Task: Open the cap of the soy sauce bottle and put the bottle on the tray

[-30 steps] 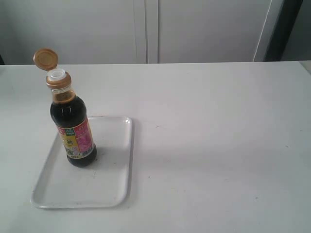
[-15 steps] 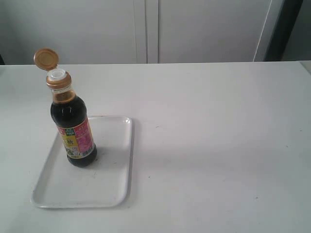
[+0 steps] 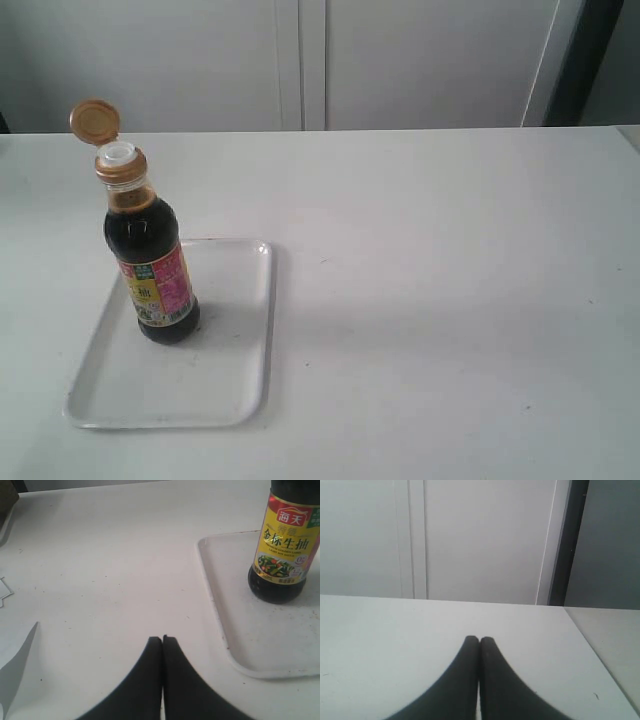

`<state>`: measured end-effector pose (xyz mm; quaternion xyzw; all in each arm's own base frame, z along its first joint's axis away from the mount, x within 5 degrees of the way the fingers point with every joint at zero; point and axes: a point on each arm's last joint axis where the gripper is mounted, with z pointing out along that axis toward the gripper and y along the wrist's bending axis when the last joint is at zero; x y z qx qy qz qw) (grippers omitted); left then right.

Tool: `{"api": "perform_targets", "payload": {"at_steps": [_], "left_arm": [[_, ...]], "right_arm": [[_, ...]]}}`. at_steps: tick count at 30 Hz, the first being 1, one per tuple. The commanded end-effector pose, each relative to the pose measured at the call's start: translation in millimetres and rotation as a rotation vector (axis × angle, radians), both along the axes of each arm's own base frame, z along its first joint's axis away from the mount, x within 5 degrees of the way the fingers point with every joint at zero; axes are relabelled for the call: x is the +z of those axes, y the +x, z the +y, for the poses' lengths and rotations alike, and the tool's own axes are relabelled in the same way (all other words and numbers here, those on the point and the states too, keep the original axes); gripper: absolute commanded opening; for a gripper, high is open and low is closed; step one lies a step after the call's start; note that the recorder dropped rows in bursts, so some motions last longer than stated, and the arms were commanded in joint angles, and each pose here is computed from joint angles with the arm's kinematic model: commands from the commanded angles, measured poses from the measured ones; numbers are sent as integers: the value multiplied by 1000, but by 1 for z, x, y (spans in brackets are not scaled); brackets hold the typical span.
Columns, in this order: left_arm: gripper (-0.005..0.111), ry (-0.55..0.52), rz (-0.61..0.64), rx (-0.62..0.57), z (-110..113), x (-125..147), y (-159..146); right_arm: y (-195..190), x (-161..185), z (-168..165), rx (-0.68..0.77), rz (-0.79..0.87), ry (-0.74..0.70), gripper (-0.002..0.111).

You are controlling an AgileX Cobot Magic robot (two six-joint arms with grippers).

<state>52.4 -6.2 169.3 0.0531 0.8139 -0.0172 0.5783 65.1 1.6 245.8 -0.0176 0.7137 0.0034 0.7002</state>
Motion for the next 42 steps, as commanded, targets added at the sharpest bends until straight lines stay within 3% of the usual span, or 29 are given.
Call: {"api": "perform_targets", "payload": {"at_steps": [1, 8, 16, 42], "left_arm": [[0, -11, -4, 1, 0, 0, 0], [0, -11, -4, 1, 0, 0, 0], [0, -11, -4, 1, 0, 0, 0], [0, -11, -4, 1, 0, 0, 0]], "right_arm": [[-6, -7, -2, -19, 48, -29, 0], [-17, -16, -3, -29, 74, -29, 0], [-10, -55, -2, -23, 140, -22, 0], [-11, -61, -3, -26, 207, -45, 0]]}}
